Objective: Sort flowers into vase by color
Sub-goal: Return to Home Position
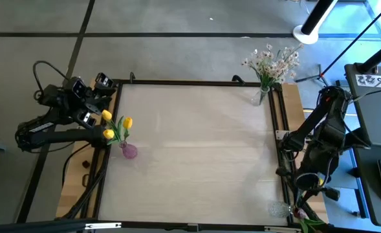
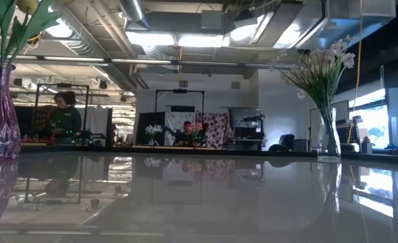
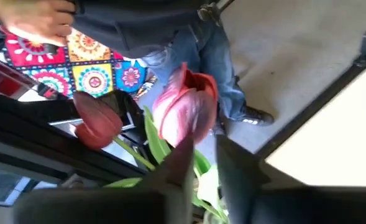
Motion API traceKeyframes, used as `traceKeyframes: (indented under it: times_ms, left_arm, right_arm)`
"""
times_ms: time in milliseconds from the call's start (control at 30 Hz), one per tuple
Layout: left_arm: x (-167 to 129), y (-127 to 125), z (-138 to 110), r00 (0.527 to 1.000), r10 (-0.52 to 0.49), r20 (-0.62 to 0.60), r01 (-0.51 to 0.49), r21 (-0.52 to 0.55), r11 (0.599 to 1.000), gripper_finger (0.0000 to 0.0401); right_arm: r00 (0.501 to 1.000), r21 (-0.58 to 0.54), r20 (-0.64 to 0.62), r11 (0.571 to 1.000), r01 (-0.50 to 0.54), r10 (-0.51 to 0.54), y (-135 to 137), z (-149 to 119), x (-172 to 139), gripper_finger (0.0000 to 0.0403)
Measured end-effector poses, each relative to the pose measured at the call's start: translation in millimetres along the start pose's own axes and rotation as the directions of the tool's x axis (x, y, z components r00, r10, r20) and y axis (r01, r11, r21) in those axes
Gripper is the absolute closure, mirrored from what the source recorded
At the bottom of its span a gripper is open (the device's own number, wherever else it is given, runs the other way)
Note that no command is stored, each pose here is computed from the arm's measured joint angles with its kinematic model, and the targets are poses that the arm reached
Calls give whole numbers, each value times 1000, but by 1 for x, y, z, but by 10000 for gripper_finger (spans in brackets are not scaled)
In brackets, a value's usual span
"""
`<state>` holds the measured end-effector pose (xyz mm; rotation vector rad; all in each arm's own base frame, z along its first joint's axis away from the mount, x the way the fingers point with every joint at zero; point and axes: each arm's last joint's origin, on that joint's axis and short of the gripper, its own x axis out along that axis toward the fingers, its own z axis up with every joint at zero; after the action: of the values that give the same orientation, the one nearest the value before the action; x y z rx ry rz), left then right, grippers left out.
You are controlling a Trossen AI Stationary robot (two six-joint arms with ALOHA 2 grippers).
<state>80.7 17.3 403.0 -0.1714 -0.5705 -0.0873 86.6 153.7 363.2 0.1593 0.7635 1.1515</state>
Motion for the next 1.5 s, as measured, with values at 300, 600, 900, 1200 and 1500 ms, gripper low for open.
traceKeyframes:
  times_ms: [300,600,900,1200,1500]
  left_arm:
    - [0,0,0,1000,0,1,0,-23,1000,261]
    - [0,0,1,1000,-2,6,3,-26,1000,261]
    - [-7,-5,7,999,-14,36,15,-15,1000,261]
    - [-9,-6,8,999,-16,40,16,-6,1000,261]
    - [-9,-3,0,999,4,-44,-4,-5,1000,261]
  right_arm:
    - [986,50,135,993,-103,95,7,16,3,375]
    - [978,163,178,977,-137,107,9,20,2,314]
    - [896,84,379,956,-281,230,21,40,-6,293]
    - [819,76,556,973,-219,141,23,50,-16,312]
    - [749,57,662,998,-12,-29,-31,28,-23,385]
